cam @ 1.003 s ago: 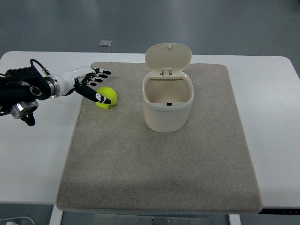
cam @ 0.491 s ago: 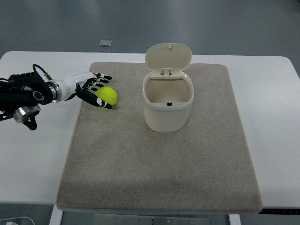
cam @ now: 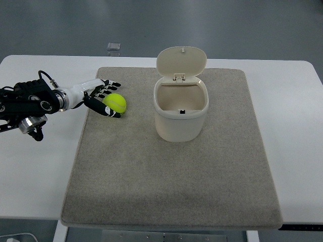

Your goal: Put tennis ball into box with left hand

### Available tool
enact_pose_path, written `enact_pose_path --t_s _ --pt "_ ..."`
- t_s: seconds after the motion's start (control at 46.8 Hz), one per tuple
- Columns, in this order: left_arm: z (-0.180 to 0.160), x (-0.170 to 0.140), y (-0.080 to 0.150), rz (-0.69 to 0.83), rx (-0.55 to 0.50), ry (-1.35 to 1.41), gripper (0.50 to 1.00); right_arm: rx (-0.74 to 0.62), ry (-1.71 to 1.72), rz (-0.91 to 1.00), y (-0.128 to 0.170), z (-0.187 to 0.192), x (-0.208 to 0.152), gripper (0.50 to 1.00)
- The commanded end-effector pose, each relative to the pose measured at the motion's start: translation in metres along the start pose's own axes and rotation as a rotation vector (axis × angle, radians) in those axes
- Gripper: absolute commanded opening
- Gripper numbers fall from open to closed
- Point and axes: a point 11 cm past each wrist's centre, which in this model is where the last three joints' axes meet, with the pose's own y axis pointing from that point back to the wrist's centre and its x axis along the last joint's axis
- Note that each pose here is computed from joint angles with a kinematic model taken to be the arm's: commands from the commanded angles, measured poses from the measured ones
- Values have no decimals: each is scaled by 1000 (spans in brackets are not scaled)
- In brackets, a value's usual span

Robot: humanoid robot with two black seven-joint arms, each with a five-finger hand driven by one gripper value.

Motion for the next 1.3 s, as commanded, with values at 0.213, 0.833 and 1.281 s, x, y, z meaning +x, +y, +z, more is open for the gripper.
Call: enact_pose_path --t_s 0.213,0.833,1.281 --pt "-3 2 -1 11 7 -3 977 0 0 0 0 0 0 938" --pt "2 -5 -9 3 -10 9 977 0 0 0 0 0 0 938" --pt "4 -7 -9 -5 -13 5 682 0 0 0 0 0 0 938"
